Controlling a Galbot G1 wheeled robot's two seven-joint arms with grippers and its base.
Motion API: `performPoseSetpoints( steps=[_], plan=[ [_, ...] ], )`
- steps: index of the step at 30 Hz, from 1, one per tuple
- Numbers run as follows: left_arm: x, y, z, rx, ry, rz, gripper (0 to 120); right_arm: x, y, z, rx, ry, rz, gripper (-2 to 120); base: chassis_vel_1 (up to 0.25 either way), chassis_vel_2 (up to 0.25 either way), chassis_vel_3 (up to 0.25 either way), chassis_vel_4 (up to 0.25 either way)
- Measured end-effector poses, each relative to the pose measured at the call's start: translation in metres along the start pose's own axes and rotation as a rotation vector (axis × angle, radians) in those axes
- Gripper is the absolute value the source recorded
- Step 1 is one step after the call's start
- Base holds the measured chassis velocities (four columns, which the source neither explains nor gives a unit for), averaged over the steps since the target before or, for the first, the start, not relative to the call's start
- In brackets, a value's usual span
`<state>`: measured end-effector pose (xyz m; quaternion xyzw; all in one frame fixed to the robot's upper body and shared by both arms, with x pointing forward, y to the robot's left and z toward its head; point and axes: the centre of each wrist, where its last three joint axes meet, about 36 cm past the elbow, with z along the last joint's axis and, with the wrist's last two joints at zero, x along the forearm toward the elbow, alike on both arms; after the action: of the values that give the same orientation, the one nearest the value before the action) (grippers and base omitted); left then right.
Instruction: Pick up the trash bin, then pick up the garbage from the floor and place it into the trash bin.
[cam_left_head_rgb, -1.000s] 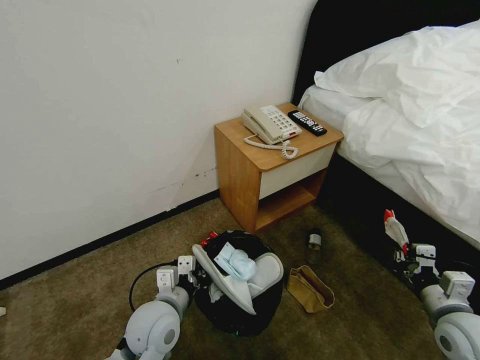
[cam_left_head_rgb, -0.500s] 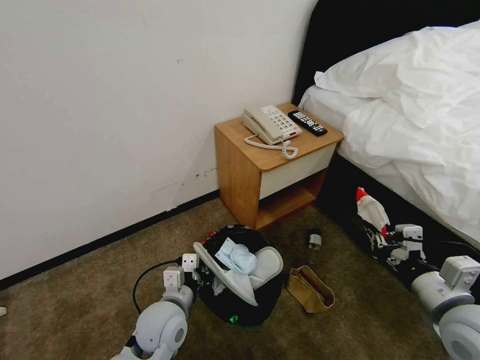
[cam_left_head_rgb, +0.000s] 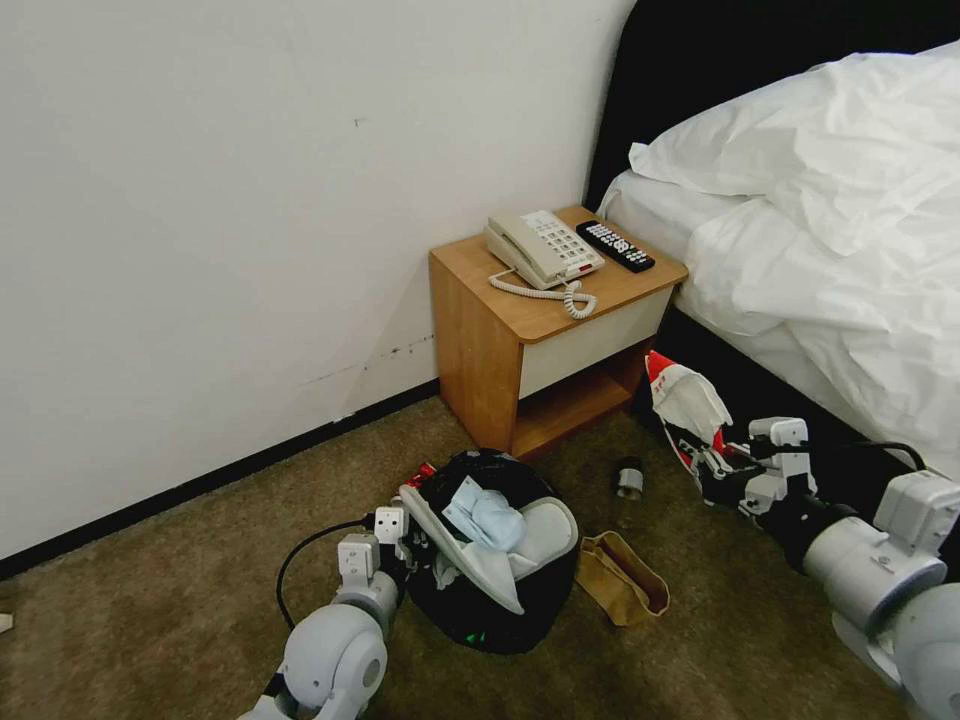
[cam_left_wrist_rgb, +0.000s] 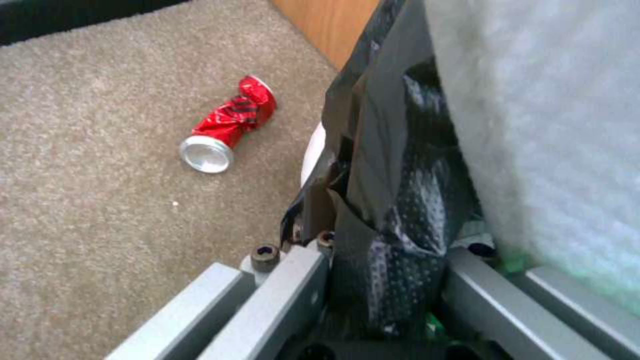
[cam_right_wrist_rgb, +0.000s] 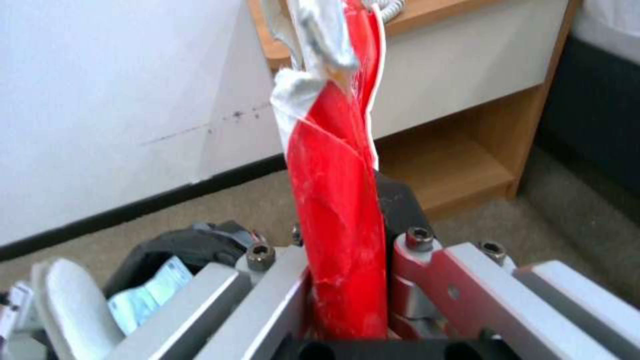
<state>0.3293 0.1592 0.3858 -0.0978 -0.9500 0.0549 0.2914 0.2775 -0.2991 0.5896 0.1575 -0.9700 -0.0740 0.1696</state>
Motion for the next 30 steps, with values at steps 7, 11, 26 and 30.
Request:
performPoseSetpoints(
  steps=[7,11,26,30],
  plan=[
    [-0.001,-0.01,0.0,0.002,0.001,0.022,0,-0.002,0.0,-0.004,-0.024,0.025,-0.019,2,0.0,0.0,0.0,0.0],
    [-0.001,-0.019,0.0,0.004,0.003,0.038,0,-0.004,0.0,-0.005,-0.027,0.036,-0.047,2,0.0,0.0,0.0,0.0],
    [-0.005,-0.054,-0.005,0.01,-0.014,0.092,0,-0.01,0.005,-0.01,-0.039,0.069,-0.136,2,0.0,0.0,0.0,0.0],
    [-0.005,-0.058,-0.005,0.009,-0.015,0.098,0,-0.01,0.005,-0.01,-0.044,0.075,-0.145,2,0.0,0.0,0.0,0.0]
  ],
)
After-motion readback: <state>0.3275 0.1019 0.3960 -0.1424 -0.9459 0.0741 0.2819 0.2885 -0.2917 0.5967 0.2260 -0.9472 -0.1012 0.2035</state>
